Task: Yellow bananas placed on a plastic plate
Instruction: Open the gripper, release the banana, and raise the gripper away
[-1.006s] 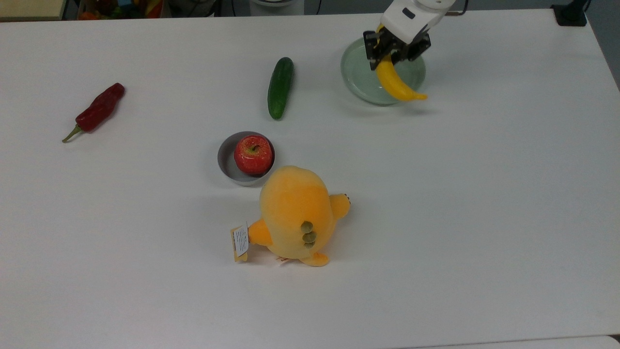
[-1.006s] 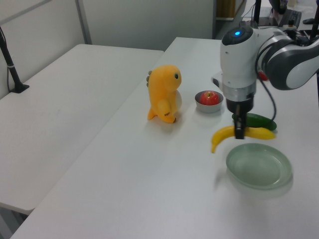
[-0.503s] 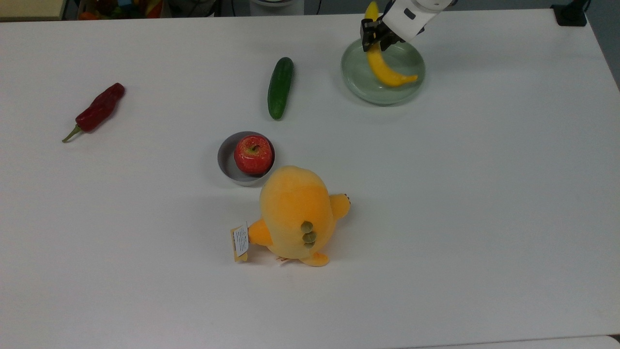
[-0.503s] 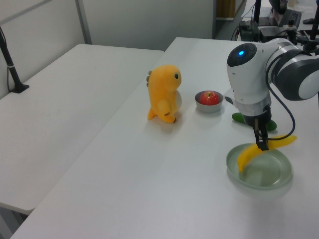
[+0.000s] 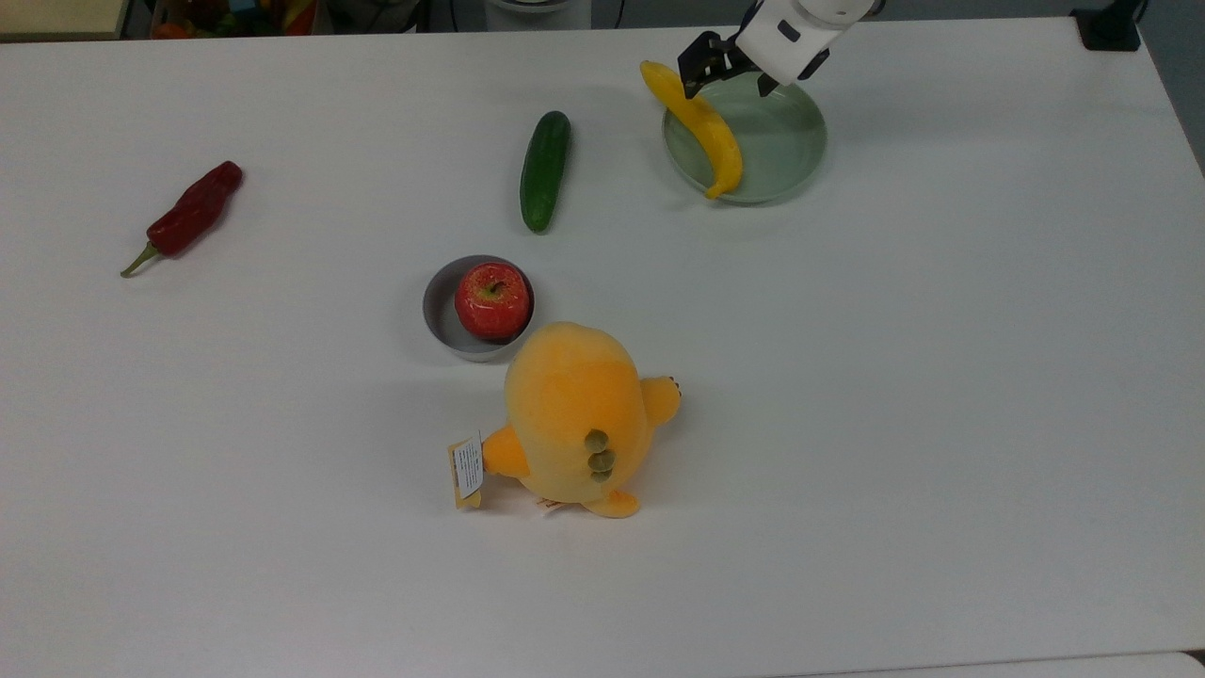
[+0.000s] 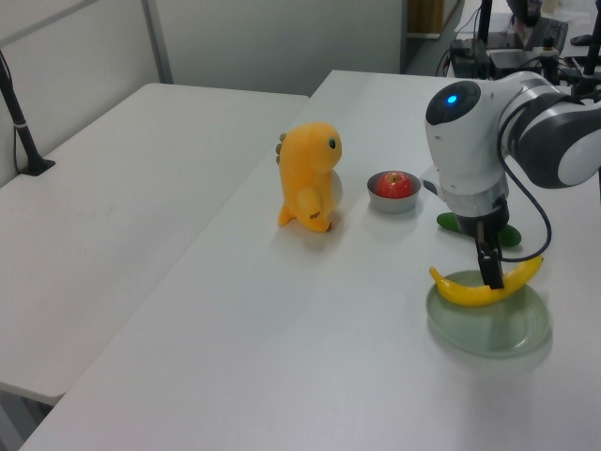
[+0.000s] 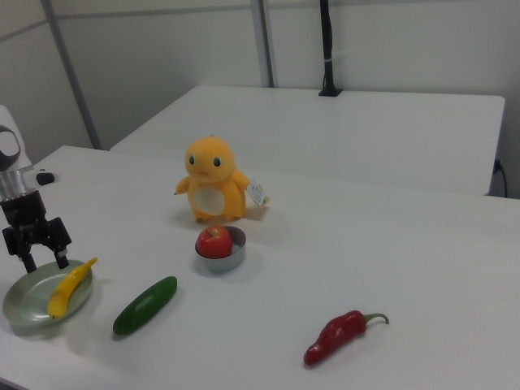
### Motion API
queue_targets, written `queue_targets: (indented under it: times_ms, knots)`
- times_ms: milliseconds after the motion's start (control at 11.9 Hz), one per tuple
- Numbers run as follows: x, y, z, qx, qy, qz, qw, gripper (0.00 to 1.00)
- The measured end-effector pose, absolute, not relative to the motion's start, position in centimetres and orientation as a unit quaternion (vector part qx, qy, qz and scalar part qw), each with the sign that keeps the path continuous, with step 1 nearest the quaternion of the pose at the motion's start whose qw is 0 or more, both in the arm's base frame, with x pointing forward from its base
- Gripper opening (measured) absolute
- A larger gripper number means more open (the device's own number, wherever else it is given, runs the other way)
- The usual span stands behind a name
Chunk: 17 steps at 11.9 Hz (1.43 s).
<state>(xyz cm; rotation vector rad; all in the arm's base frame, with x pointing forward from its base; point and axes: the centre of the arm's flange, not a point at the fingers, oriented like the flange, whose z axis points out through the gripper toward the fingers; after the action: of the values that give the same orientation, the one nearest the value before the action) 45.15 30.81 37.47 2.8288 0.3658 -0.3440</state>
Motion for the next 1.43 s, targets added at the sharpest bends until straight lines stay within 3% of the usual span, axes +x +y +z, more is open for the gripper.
queue_targets:
  times_ms: [503, 922, 1174, 1426]
  knots:
    - [54.7, 20.0, 44.8, 0.991, 0.067, -0.06, 0.095, 1.0]
    - [60.1, 7.0, 51.8, 0.997, -0.022, 0.003, 0.077, 1.0]
    - [61.2, -0.9, 55.6, 0.995, -0.08, 0.031, 0.044, 1.0]
    - [60.8, -3.2, 57.2, 0.995, -0.094, 0.043, -0.002, 1.0]
